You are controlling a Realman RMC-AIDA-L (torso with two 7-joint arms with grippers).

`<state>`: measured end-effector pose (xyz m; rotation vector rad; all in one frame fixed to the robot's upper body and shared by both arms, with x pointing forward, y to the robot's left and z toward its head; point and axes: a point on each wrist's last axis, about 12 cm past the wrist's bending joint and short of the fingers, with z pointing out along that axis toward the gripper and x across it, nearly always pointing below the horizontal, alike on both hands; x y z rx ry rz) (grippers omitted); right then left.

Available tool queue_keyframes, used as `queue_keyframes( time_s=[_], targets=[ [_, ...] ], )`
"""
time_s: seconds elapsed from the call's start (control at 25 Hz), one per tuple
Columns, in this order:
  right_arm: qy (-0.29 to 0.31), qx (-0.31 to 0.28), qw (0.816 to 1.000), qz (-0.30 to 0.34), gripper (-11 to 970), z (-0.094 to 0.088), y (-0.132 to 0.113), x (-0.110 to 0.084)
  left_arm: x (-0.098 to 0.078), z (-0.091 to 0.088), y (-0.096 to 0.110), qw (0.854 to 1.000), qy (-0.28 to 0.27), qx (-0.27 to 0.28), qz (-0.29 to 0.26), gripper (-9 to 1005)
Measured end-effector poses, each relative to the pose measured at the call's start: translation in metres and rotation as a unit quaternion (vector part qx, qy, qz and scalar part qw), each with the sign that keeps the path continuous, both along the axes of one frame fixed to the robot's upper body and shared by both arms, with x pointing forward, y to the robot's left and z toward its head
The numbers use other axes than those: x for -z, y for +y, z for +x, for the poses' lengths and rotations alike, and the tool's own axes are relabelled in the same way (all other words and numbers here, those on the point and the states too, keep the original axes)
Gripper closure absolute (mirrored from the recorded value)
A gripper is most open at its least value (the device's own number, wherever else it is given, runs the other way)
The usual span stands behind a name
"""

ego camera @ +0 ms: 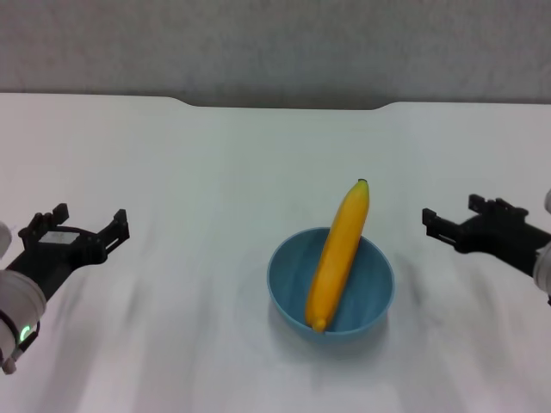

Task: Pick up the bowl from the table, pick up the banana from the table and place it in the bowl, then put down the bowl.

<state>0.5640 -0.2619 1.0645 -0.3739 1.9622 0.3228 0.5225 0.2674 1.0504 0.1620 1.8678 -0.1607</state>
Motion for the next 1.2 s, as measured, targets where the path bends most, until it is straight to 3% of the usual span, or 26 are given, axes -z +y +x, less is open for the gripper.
queue_keyframes(
  time_s=[0.2, 0.72, 0.96, 1.2],
  targets=[
    [-0.012, 0.001, 0.999, 0.036, 89, -0.013, -0.009, 0.019, 0.009, -0.005, 0.003, 0.999, -0.028, 0.010, -0.028, 89],
    [-0.158, 0.028, 0.981, 0.109, 173, -0.058, -0.043, 0.042, 0.023, -0.011, 0.001, 0.995, -0.066, 0.045, -0.063, 89],
    [-0.163, 0.035, 0.982, 0.088, 173, -0.066, -0.050, 0.049, 0.035, -0.011, 0.009, 0.994, -0.066, 0.035, -0.082, 89],
    [-0.130, 0.066, 0.987, 0.068, 173, -0.072, -0.062, 0.061, 0.048, -0.017, 0.024, 0.996, -0.045, 0.006, -0.077, 89]
  ],
)
